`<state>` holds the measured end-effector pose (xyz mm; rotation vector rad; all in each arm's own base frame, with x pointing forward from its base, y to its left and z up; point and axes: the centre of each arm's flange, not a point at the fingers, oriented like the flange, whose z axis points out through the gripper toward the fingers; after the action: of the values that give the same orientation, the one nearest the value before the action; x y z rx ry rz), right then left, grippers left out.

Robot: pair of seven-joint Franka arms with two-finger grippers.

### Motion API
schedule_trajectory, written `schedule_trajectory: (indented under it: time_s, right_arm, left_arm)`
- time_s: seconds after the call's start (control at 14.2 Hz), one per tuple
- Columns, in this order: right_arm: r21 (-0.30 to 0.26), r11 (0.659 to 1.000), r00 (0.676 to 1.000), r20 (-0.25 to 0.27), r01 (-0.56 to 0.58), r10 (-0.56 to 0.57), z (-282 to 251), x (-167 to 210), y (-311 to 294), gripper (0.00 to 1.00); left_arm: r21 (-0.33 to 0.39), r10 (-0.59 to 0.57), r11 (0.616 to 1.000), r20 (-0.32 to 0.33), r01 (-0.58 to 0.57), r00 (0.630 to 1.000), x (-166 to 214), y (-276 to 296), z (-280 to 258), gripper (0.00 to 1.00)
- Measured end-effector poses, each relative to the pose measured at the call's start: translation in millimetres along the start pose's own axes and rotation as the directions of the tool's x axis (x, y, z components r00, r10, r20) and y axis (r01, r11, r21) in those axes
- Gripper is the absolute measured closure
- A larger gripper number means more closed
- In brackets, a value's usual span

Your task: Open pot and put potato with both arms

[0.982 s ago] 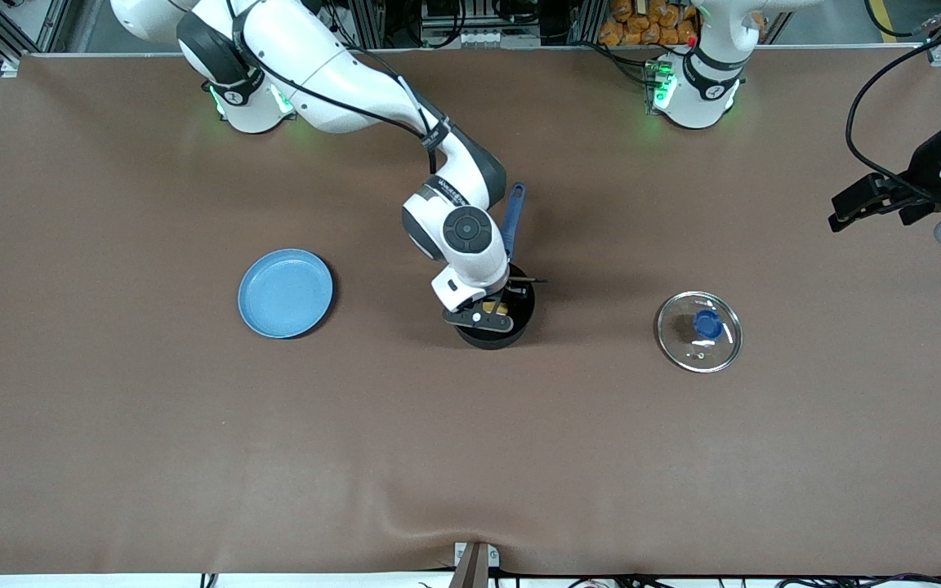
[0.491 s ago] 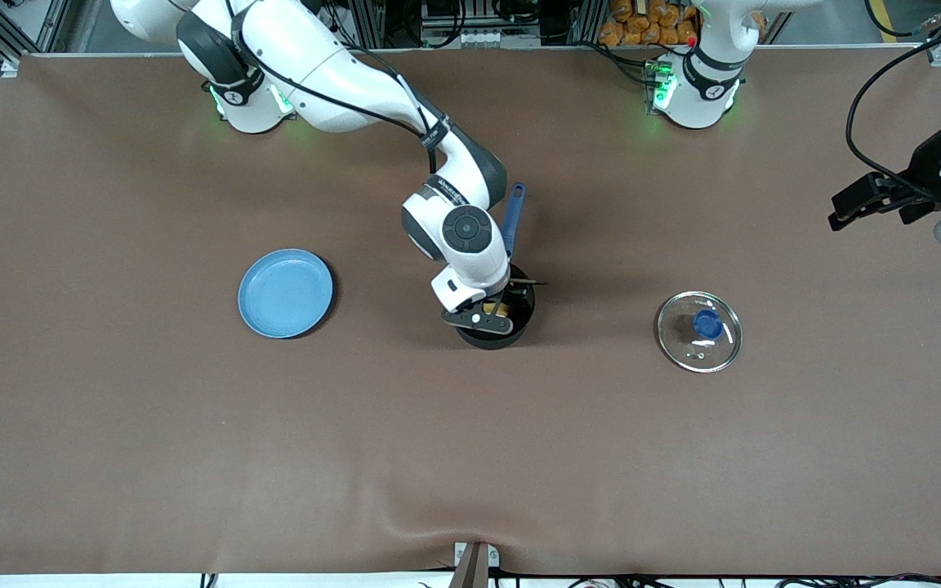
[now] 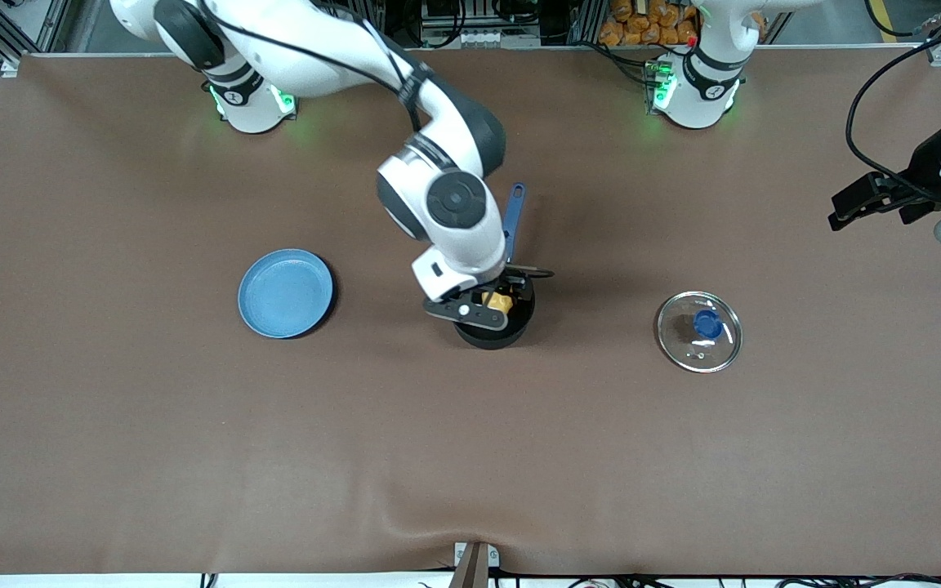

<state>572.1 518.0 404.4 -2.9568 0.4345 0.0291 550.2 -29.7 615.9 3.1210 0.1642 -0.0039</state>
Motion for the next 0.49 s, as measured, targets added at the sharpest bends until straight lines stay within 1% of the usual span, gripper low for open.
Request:
schedule_trajectory:
  time_s: [0.14,0.21,0.28,0.35,0.42,0.49]
  right_arm:
    - [0.043,0.999,0.999,-0.038,-0.033,0.035,-56.0,24.4,18.2,0.00]
    - [0.044,0.998,0.998,-0.047,-0.044,0.046,-77.0,42.0,34.8,0.00]
    - [0.028,0.999,0.998,-0.037,-0.040,0.041,-95.7,64.3,60.0,0.00]
    - [0.006,1.000,1.000,-0.005,-0.026,0.026,-111.0,88.3,91.0,0.00]
    - [-0.004,1.000,0.999,0.045,-0.015,0.015,-123.2,112.2,125.3,0.00]
    - [-0.003,1.000,0.995,0.096,-0.013,0.013,-133.1,134.6,159.8,0.00]
  left_arm:
    - [0.000,0.000,1.000,0.000,0.000,1.000,0.0,0.2,-0.1,0.00]
    - [0.000,0.001,1.000,0.000,-0.001,1.000,-0.1,0.4,0.0,0.00]
    - [0.000,0.001,1.000,0.001,-0.001,1.000,-0.1,0.6,0.2,0.00]
    - [0.000,0.002,1.000,0.003,-0.002,1.000,-0.1,1.1,0.8,0.00]
    - [0.000,0.002,1.000,0.005,-0.002,1.000,0.2,1.5,1.9,0.00]
    - [0.001,0.003,1.000,0.008,-0.003,1.000,0.8,1.7,3.2,0.00]
